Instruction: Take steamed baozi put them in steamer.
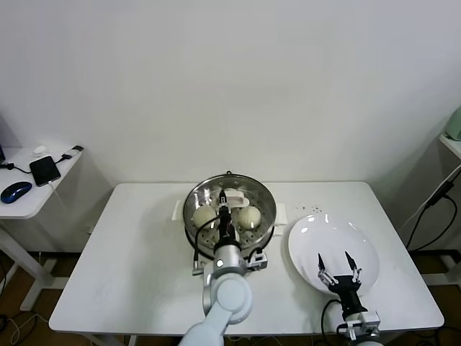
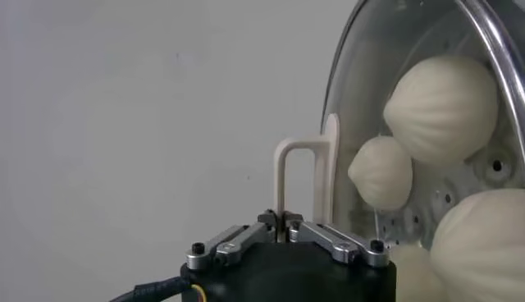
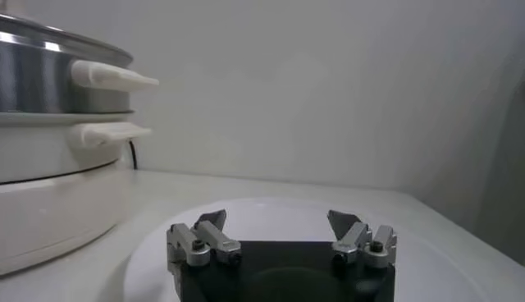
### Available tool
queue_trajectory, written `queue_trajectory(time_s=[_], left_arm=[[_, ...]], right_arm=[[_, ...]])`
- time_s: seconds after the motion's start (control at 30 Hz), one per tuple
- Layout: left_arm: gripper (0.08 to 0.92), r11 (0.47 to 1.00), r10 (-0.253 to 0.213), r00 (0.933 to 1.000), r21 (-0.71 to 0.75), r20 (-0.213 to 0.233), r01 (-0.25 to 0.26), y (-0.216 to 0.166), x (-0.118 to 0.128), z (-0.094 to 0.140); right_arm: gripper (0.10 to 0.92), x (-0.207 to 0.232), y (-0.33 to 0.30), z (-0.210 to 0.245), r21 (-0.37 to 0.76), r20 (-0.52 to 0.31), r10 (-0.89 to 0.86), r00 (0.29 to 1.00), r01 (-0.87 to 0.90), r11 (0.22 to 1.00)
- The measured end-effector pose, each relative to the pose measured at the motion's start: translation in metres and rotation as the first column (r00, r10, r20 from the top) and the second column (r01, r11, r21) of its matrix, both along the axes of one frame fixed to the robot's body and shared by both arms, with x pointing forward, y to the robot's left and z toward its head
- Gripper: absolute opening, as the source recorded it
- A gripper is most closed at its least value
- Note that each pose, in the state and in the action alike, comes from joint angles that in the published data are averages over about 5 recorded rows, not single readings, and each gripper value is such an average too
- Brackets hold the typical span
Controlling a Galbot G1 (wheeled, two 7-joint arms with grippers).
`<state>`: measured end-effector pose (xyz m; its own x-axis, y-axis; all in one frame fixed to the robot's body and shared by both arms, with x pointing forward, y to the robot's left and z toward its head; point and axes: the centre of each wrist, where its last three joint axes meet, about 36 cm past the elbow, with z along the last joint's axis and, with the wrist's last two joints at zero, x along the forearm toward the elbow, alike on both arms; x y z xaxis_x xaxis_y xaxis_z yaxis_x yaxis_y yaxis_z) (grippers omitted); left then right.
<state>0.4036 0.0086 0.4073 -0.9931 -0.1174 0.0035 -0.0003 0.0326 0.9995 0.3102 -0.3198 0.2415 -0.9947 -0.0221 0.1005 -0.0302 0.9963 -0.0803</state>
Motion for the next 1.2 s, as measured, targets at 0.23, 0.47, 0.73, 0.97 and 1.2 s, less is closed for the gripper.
queue_trajectory(time_s=[0.23, 0.47, 0.73, 0.97, 1.2], left_arm=[[0.315, 0.999, -0.028, 0.9996, -0.025, -0.007, 0.028, -0.003, -0.006, 0.004], [0.523, 0.996, -0.066, 0.9976, -0.062, -0.018, 0.065, 0.0, -0.019, 0.012], [0.747, 0.974, -0.137, 0.9902, -0.177, 0.026, 0.14, 0.025, -0.035, 0.03], [0.822, 0.875, -0.187, 0.97, -0.423, 0.155, 0.237, 0.081, -0.035, 0.045], [0.823, 0.674, -0.102, 0.9699, -0.702, 0.221, 0.231, 0.158, -0.029, 0.039]], right_arm=[[0.823, -0.001, 0.0, 0.002, -0.005, 0.004, 0.012, 1.0, -0.012, 1.0], [0.823, -0.002, 0.003, 0.003, -0.007, 0.003, 0.021, 1.0, -0.021, 1.0], [0.823, -0.002, 0.009, 0.004, 0.007, 0.0, 0.032, 0.999, -0.032, 0.999], [0.823, -0.007, 0.012, 0.007, 0.03, 0.021, 0.024, 0.999, -0.025, 0.999], [0.823, -0.009, 0.014, 0.009, 0.041, 0.053, 0.013, 0.998, -0.015, 0.999]])
